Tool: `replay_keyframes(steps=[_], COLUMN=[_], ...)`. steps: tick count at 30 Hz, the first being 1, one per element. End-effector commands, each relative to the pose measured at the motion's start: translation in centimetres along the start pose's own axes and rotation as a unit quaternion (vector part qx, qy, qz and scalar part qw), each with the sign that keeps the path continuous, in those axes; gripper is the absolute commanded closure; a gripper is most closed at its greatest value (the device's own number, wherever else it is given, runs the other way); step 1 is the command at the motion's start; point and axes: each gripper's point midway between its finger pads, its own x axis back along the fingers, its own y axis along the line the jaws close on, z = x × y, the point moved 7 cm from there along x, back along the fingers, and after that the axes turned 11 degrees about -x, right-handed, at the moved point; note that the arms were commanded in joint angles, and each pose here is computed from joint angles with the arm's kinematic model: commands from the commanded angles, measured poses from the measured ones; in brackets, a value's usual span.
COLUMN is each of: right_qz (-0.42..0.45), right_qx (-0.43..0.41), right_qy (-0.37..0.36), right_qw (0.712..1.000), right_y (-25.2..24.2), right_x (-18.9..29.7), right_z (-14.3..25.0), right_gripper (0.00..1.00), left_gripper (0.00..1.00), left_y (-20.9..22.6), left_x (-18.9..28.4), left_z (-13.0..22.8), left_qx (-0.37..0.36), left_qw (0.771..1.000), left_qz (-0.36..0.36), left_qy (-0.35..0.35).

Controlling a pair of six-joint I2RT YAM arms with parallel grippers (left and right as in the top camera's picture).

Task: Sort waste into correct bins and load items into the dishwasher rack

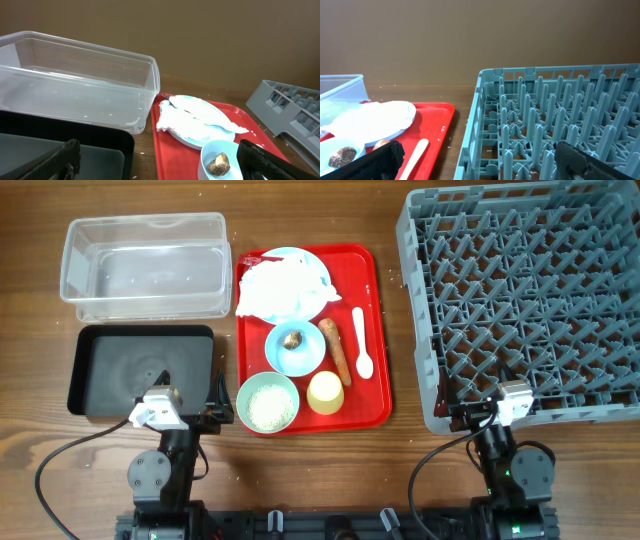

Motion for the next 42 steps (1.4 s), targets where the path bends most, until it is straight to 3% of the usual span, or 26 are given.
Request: replay_keyframes(steps=[1,7,16,21,23,27,30,31,34,40,41,42], right_qz=[-0.002,0.016,-0.008,-0.014,-0.008,-0.014,-0.006,0.007,0.012,-0.007,-0.004,-0.003], right_qx=[-0.002,0.01,0.012,-0.003,-0.003,0.0,0.0,0.0,0.011,-0.013,-0.015,-0.016], right_qy=[-0.004,-0.01,-0.196,-0.191,-0.169,-0.051,0.073,0.123,0.228,0.342,0.353,0.359], right_qw=[1.0,1.0,0.98,0.981,0.986,0.999,0.997,0.992,0.974,0.94,0.935,0.933], right_y=[0.1,-0.3,1.0,2.2,2.9,4.5,5.2,5.1,4.8,4.1,3.9,3.8], right_x=[0.0,0.0,1.4,1.6,0.7,-3.1,-6.3,-7.4,-10.0,-13.7,-14.0,-14.2], right_z=[-0.1,-0.2,-6.8,-11.0,-13.9,-18.2,-20.0,-19.9,-18.5,-12.9,-12.3,-11.9], right_gripper=[0.0,0.0,0.0,0.0,0.0,0.0,0.0,0.0,0.0,0.0,0.0,0.0], left_gripper=[0.0,0.0,0.0,0.0,0.0,0.0,0.0,0.0,0.0,0.01,0.02,0.03], left_y=[0.3,0.3,-1.2,-1.1,-1.2,-1.3,-1.8,-1.9,-3.0,-6.0,-6.2,-6.2], left_x=[0.0,0.0,0.8,1.4,0.1,-5.2,-10.4,-13.1,-18.5,-26.4,-27.3,-28.2], left_z=[0.2,0.2,-4.2,-8.7,-11.3,-18.5,-22.4,-23.2,-22.9,-17.0,-16.0,-14.4], left_qx=[0.003,0.003,0.017,0.027,0.029,0.035,0.03,0.036,0.045,0.104,0.115,0.136], left_qw=[1.0,1.0,0.996,0.999,0.999,0.994,0.972,0.954,0.92,0.891,0.891,0.887], left_qz=[-0.01,-0.01,0.053,0.025,0.024,0.019,0.044,0.042,0.056,0.118,0.088,0.006], left_qy=[0.0,0.0,-0.074,0.002,0.022,0.101,0.23,0.294,0.385,0.427,0.43,0.441])
